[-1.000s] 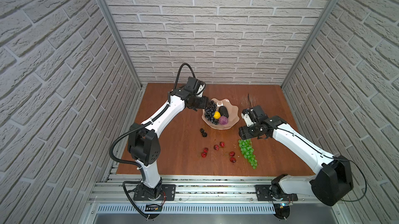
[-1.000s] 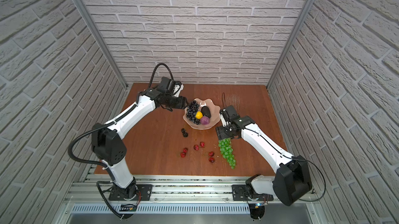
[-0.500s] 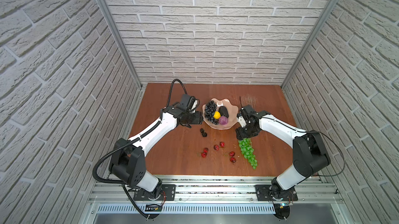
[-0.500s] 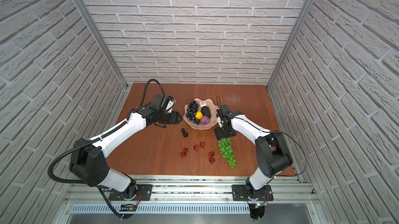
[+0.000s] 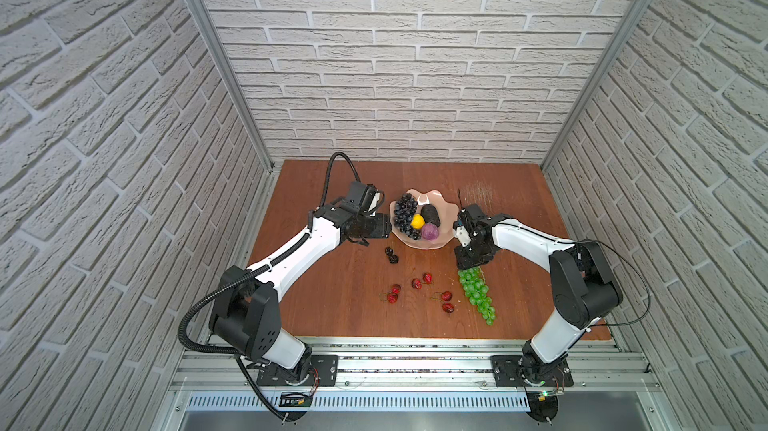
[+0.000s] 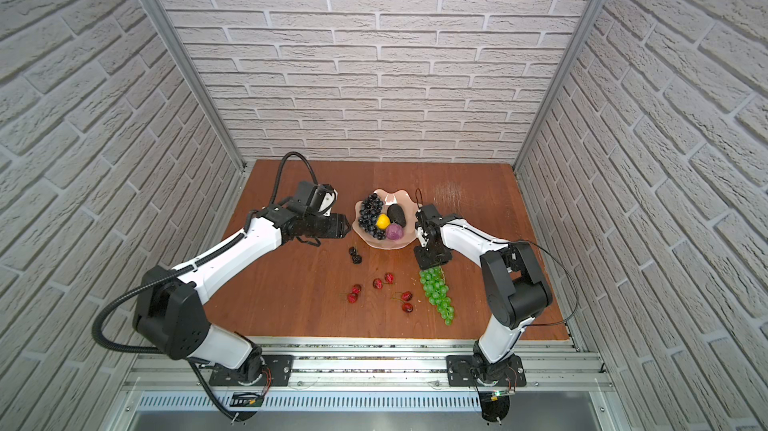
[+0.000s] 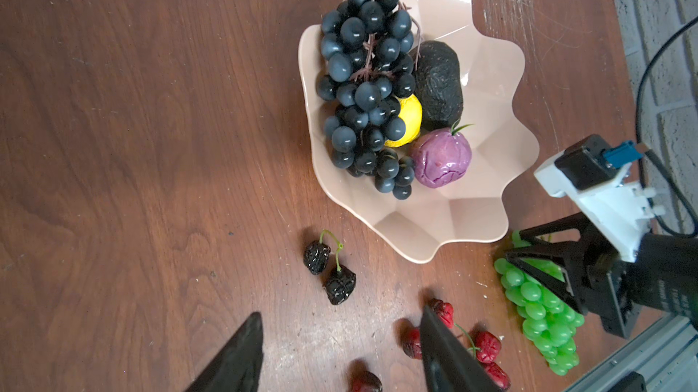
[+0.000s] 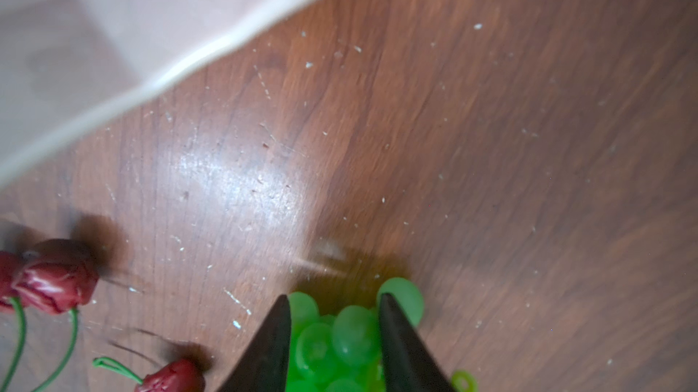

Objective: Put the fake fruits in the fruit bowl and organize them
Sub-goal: 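Lift the green grapes with the right gripper and carry them over the bowl, then lower the green grapes into the bowl beside the avocado and release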

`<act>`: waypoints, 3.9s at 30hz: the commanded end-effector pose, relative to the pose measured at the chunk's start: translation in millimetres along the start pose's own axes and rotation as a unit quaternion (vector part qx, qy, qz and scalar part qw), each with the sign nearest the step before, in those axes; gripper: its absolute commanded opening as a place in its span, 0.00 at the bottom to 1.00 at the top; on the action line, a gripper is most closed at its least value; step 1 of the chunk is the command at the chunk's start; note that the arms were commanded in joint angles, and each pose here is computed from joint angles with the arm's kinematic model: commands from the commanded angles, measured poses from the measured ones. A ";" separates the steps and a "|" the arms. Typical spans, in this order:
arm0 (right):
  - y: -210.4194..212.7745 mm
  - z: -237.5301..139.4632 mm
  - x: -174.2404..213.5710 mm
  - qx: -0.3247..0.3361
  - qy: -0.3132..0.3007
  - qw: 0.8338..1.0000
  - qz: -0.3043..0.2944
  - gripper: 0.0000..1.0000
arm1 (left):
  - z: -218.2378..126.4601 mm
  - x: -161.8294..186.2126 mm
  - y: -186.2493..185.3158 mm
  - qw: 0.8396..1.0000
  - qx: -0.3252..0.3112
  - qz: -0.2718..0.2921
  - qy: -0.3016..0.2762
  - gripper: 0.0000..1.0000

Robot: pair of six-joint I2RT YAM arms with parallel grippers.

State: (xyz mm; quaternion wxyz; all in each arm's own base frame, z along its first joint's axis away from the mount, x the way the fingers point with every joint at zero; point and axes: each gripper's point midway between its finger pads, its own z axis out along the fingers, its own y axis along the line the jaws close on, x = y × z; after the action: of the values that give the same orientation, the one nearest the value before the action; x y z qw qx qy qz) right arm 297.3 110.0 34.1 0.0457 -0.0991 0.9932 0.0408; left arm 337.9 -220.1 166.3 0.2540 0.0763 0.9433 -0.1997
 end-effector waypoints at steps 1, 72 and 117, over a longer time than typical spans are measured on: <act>0.7 3.3 4.1 -0.008 0.004 1.000 0.007 0.26 | -3.8 -6.4 -0.7 1.000 0.003 0.002 -0.018 0.66; 69.3 -189.7 -165.1 -0.157 -0.294 0.943 -0.021 0.06 | -32.1 -9.2 27.3 0.998 -0.047 -0.011 -0.037 0.65; 20.7 -91.2 -245.8 -0.125 -0.255 0.959 0.005 0.06 | 4.7 -13.5 30.0 0.998 -0.057 -0.022 0.008 0.65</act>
State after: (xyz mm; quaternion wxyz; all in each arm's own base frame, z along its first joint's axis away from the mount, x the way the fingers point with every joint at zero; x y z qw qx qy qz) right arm 511.4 165.0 130.9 0.2475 -0.0672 0.9500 0.1779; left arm 352.4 -195.2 152.7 0.2387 0.0432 0.9586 -0.1492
